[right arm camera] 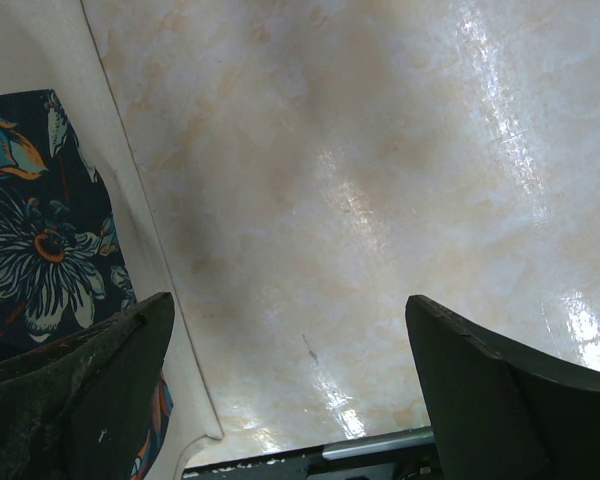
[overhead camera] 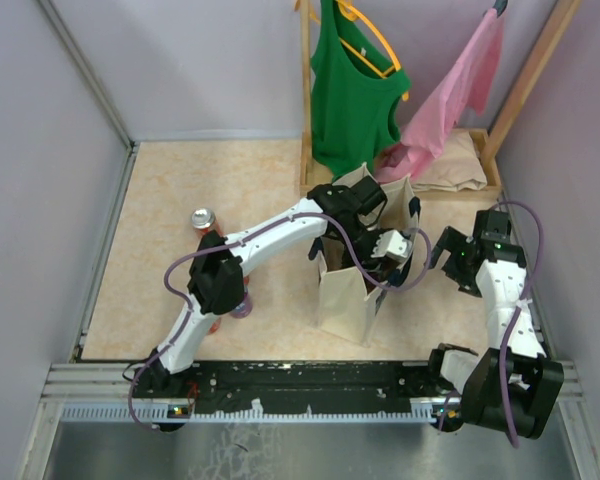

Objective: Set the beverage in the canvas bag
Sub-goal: Place the drink in the canvas bag.

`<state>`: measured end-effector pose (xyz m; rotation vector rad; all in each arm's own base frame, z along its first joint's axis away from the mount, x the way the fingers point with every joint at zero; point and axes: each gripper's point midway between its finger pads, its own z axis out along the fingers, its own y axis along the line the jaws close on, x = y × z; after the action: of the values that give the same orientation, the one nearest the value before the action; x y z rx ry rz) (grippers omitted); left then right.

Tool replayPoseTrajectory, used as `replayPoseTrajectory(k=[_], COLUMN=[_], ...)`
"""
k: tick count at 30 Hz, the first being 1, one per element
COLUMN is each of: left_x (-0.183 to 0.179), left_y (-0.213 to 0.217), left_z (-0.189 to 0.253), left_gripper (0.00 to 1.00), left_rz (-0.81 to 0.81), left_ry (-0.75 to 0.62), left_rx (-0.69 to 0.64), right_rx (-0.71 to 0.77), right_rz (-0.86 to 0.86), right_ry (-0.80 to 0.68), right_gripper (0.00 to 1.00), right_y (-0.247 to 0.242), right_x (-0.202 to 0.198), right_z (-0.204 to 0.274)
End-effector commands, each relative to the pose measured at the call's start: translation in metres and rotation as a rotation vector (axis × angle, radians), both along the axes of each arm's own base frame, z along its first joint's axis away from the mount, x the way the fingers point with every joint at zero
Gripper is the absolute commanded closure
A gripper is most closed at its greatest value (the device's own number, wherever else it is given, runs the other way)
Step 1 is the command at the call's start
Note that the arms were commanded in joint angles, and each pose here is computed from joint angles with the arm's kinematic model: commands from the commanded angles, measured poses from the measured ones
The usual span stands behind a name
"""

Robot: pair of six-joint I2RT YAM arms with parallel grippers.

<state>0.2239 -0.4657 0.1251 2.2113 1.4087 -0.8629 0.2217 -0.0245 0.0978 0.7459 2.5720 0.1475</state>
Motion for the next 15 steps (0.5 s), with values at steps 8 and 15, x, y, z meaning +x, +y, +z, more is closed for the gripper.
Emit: replayPoseTrajectory(k=[8, 15], left_x=[0.01, 0.009], left_y=[-0.02, -0.023], left_z=[0.031, 0.039], left_gripper=[0.37, 0.22], left_rz=[-0.003, 0.004], left_ry=[-0.094, -0.112], left_rx=[-0.117, -0.141], right_rx=[0.004, 0.006], right_rz=[-0.013, -0.013], right_ry=[-0.023, -0.022], right_gripper=[0.01, 0.01], right_y=[-0.002, -0.002], right_x=[0.004, 0.004], right_z=[0.003, 0.002])
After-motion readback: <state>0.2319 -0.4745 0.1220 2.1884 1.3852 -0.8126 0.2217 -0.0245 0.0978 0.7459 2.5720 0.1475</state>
